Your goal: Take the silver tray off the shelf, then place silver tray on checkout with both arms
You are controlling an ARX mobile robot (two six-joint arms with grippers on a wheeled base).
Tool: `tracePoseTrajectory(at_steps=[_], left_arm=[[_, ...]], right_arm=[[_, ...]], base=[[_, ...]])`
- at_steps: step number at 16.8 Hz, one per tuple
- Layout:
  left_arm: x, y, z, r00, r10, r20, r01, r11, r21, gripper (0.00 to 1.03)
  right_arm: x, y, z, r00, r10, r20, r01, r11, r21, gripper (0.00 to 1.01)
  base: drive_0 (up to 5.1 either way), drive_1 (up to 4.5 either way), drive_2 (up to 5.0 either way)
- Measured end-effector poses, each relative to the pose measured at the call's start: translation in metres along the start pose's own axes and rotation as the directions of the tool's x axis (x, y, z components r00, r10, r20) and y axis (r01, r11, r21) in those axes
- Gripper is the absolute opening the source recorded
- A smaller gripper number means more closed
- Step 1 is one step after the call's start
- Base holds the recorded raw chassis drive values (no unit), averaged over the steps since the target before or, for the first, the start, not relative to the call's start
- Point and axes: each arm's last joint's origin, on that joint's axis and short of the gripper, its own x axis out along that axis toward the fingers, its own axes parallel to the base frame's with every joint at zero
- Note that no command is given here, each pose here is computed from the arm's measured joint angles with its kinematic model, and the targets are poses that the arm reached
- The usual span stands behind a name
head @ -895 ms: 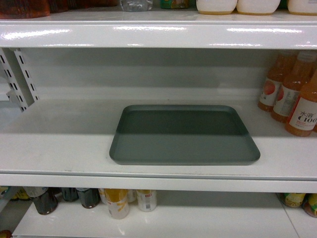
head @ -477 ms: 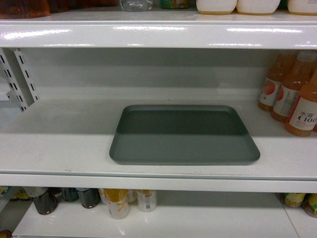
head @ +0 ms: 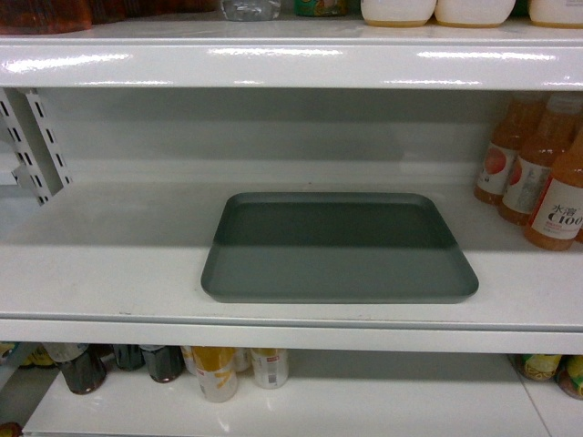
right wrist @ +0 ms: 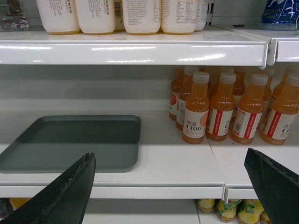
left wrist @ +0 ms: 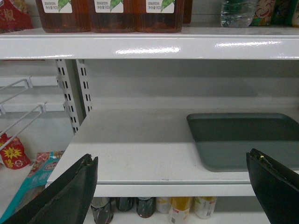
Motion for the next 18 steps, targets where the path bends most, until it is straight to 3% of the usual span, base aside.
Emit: tracePoseTrajectory(at_steps=[18], left_arm=[[0.0,0.0,0.0,1.0,0.0,0.0,0.0,1.0,0.0,0.98]], right_arm=[[0.0,0.0,0.0,1.0,0.0,0.0,0.0,1.0,0.0,0.98]], base=[[0.0,0.0,0.0]])
